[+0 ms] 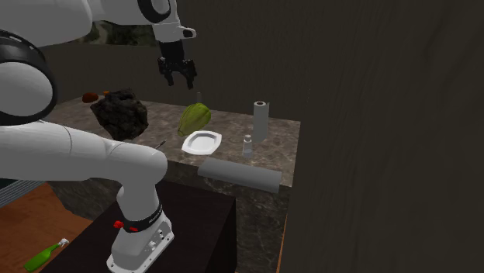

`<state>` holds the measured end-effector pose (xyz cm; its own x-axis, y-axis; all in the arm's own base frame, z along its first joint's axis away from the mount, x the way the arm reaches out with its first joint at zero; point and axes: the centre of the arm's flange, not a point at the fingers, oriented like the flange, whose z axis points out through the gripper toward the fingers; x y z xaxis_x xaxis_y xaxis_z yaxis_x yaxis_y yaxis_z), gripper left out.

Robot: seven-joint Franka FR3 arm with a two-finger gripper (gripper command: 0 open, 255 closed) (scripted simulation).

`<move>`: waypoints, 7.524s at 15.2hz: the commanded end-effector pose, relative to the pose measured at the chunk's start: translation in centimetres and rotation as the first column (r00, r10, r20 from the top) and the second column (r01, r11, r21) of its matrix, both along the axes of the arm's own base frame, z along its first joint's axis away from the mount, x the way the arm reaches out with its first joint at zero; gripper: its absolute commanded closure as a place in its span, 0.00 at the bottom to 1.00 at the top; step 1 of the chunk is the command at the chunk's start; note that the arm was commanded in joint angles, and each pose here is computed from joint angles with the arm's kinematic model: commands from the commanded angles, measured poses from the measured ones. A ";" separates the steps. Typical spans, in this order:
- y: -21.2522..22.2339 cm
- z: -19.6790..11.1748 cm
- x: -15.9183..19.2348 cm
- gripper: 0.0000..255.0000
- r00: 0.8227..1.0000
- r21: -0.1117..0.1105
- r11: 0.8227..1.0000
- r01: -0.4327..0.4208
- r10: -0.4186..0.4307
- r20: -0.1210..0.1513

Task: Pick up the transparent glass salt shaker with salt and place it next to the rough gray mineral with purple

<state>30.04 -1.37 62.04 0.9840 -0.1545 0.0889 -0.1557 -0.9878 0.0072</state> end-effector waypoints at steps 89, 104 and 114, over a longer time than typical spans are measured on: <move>-26.7 -10.2 7.1 1.00 0.969 0.103 0.975 -0.198 0.179 0.173; -26.7 -2.2 7.1 1.00 0.969 0.103 0.975 -0.198 0.179 0.173; -25.4 2.5 7.1 1.00 0.969 0.103 0.975 -0.198 0.179 0.173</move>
<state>37.13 -27.49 64.19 0.9702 0.0137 0.2420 0.0442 -0.9916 -0.1212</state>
